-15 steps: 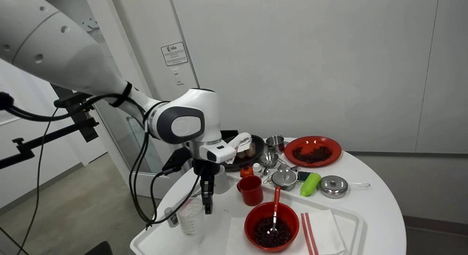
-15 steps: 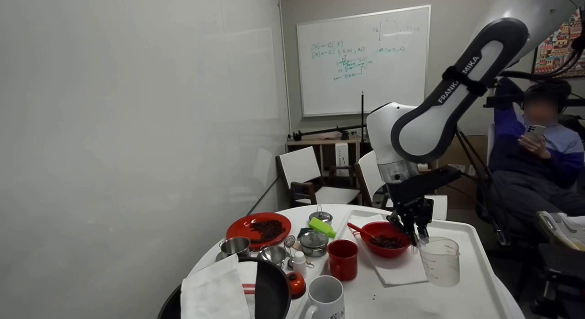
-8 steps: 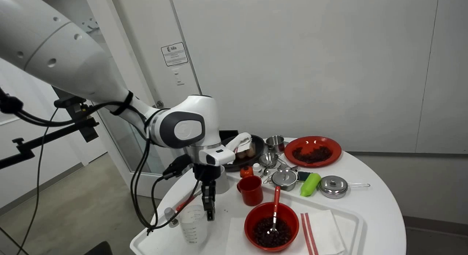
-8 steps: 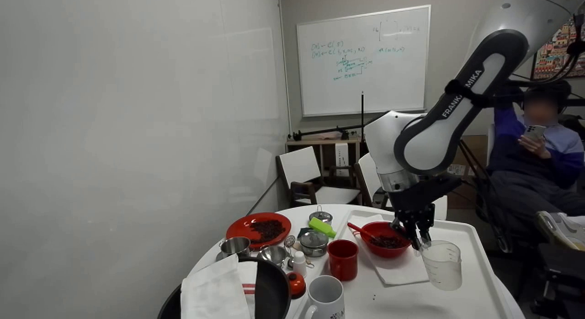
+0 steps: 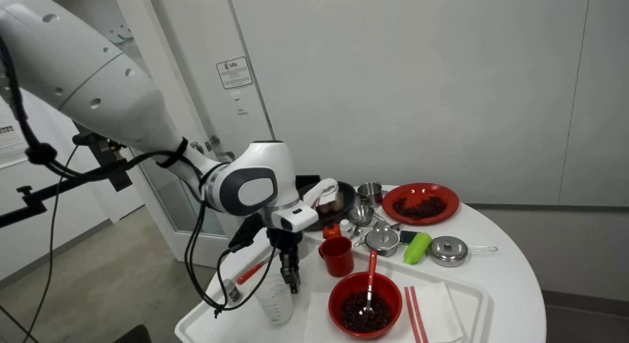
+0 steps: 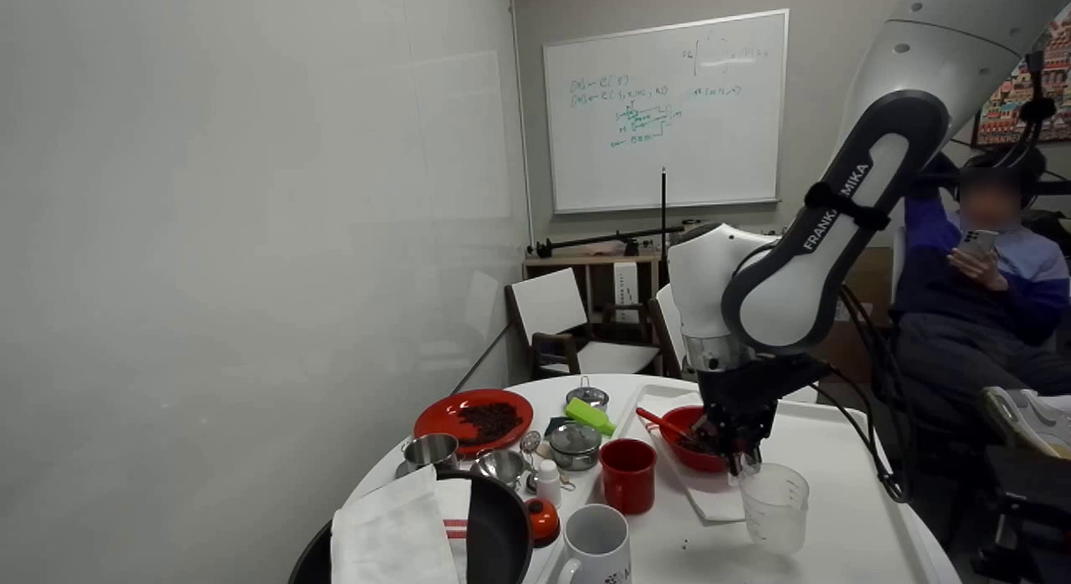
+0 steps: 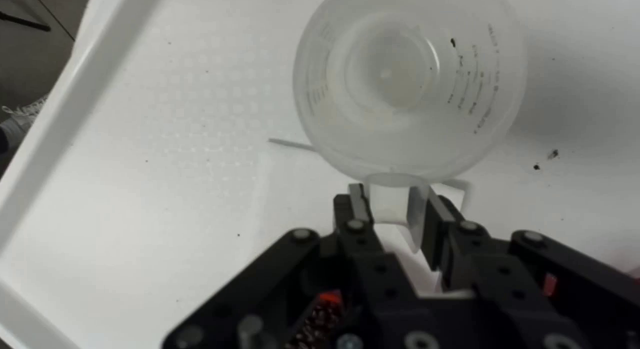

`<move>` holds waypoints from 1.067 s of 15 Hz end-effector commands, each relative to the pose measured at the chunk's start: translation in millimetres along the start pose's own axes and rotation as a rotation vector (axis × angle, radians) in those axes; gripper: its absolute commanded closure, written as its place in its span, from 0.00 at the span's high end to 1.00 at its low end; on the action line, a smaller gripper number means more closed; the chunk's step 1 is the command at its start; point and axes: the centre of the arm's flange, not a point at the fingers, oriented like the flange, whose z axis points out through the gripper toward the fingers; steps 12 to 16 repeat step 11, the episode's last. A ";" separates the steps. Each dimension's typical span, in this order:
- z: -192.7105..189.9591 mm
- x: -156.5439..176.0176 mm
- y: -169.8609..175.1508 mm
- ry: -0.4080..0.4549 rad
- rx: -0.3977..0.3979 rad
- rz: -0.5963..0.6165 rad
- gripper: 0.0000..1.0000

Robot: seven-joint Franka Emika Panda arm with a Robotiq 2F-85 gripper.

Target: Pour the contents from the clear jar into the orange bowl

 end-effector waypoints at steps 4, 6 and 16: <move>28.4 0.4 -18.9 -0.023 0.065 0.053 0.54; 34.3 -0.8 -21.3 -0.043 0.075 0.066 0.68; 34.9 -5.8 -17.3 -0.059 0.064 0.086 0.78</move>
